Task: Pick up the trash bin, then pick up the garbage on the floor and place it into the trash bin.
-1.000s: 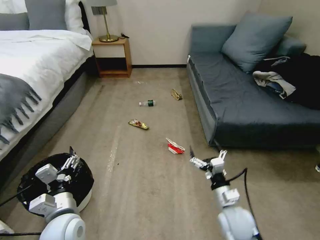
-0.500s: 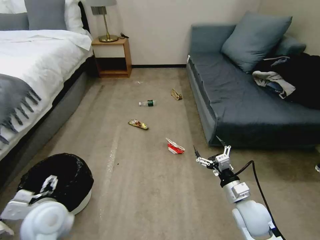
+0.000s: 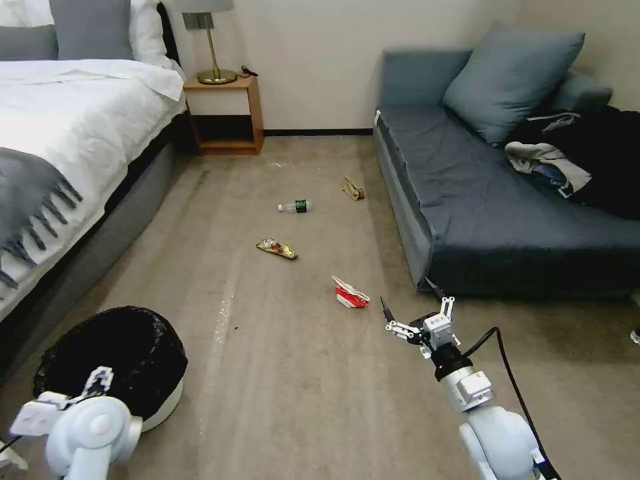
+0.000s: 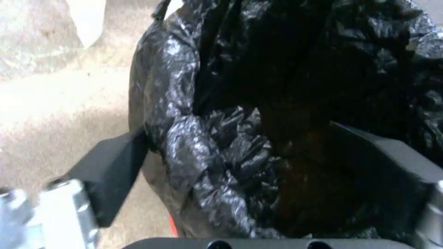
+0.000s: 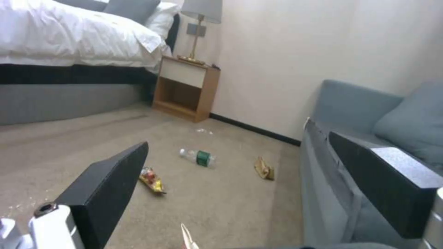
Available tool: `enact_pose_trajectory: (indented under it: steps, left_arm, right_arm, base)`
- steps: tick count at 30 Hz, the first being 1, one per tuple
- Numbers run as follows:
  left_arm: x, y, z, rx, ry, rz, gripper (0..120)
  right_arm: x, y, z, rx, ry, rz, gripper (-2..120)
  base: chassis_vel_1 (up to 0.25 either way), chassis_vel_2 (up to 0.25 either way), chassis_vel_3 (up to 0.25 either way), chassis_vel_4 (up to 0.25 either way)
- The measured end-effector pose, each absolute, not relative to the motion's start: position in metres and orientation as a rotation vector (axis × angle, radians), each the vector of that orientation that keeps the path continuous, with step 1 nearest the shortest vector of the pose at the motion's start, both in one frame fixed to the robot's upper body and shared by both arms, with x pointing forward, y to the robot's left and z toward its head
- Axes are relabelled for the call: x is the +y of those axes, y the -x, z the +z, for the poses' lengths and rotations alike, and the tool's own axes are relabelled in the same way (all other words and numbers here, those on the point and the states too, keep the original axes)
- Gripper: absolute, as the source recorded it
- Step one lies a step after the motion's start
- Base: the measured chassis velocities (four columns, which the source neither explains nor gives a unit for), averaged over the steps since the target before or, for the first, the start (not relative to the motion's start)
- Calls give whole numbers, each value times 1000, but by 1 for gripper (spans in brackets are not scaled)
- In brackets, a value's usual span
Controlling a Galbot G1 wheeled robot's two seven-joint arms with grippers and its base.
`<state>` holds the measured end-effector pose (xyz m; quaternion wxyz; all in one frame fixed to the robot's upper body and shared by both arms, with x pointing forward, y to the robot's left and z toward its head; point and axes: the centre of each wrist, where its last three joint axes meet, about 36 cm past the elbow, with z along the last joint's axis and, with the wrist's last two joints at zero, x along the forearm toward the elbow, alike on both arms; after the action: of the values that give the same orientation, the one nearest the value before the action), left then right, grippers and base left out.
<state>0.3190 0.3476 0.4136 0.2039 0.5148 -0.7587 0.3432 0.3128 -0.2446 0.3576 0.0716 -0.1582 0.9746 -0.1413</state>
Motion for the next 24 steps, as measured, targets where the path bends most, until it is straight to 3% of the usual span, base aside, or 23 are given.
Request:
enact_pose_trajectory:
  steps: [1, 2, 8, 13, 17, 19, 20, 24]
  left_arm:
    - [348, -319, 414, -2116, -1436, 958, 92]
    - [349, -321, 408, -2116, -1457, 920, 84]
    - [353, -320, 395, -2112, -1475, 874, 58]
    - [352, -321, 395, -2114, -1472, 874, 49]
    - [351, -321, 395, -2127, -1471, 867, 29]
    - [351, -321, 394, -2131, -1473, 865, 27]
    - [351, -321, 390, -2141, -1483, 852, 19]
    - [350, -321, 386, -2183, -1490, 827, 6]
  right_arm:
    - [-245, -313, 358, 2930, 475, -425, 100]
    - [-245, -311, 358, 2927, 472, -425, 100]
    - [-245, -312, 357, 2924, 465, -417, 100]
    - [-243, -313, 356, 2924, 464, -409, 100]
    - [-238, -316, 353, 2928, 450, -409, 100]
    - [-237, -316, 352, 2931, 439, -409, 100]
    - [-233, -319, 353, 2943, 401, -395, 100]
    - [-226, -322, 355, 2980, 365, -308, 100]
  base:
    - [0, 0, 0, 0]
    - [0, 0, 0, 0]
    - [0, 0, 0, 0]
    - [0, 0, 0, 0]
    - [0, 0, 0, 0]
    - [0, 0, 0, 0]
    - [0, 0, 0, 0]
    - [0, 0, 0, 0]
